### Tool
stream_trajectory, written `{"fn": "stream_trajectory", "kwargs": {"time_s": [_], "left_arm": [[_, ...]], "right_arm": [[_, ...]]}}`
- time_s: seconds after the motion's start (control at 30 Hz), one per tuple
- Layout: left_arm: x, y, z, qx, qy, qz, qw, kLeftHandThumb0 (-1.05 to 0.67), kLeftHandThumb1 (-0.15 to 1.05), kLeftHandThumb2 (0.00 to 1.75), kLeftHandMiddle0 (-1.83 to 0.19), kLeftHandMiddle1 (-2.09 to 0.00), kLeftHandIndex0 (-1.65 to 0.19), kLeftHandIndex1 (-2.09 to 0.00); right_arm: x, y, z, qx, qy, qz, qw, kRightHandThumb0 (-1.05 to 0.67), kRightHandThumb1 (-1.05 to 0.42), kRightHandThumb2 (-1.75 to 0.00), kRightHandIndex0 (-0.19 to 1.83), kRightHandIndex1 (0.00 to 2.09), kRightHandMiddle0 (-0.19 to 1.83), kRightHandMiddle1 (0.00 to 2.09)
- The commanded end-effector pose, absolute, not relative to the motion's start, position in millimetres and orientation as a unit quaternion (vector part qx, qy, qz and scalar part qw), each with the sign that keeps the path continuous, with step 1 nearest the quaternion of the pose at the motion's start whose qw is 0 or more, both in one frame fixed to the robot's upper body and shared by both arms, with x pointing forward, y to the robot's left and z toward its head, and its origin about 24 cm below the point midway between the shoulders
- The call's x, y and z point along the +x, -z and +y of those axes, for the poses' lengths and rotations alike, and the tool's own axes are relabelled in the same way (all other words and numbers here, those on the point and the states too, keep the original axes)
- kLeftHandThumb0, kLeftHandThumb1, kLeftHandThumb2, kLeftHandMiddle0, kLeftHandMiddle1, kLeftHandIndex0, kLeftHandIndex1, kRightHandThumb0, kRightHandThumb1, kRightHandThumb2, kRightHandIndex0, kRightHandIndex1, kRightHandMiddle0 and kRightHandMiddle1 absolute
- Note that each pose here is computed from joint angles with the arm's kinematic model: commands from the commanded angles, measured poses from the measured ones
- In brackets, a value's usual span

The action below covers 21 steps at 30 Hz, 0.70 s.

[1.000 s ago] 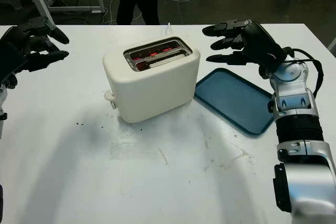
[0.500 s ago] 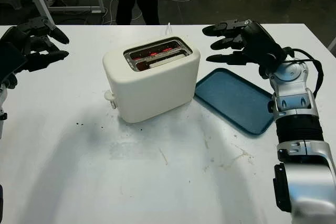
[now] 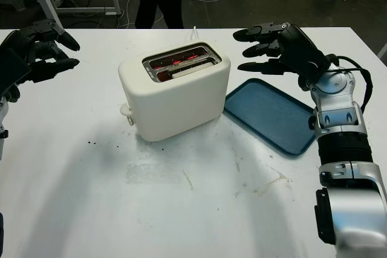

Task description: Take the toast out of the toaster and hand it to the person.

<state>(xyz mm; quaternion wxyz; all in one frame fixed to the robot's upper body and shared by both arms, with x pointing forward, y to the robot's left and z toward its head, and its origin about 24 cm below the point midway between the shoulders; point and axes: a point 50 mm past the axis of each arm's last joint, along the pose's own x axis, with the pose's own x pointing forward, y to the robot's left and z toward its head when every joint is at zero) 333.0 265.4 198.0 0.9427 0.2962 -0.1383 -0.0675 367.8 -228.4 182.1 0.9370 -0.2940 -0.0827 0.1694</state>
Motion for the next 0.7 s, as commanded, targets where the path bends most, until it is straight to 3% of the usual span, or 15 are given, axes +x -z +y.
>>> {"fn": "stream_trajectory", "kwargs": {"time_s": [0.0, 0.67], "left_arm": [[331.7, -196.4, 266.3, 0.287, 0.073, -0.142, 0.944, -1.05, 0.92, 0.04, -0.53, -1.48, -0.46, -1.38], [332.4, -198.4, 264.8, 0.3, 0.07, -0.139, 0.941, -1.05, 0.92, 0.05, -0.53, -1.48, -0.44, -1.4]], "right_arm": [[368.3, -187.0, -228.9, -0.291, -0.164, -0.095, 0.938, -0.68, -0.76, 0.0, 0.56, 0.58, 0.75, 0.0], [368.6, -187.8, -228.7, -0.301, -0.161, -0.097, 0.935, -0.68, -0.75, 0.0, 0.57, 0.57, 0.76, 0.0]]}}
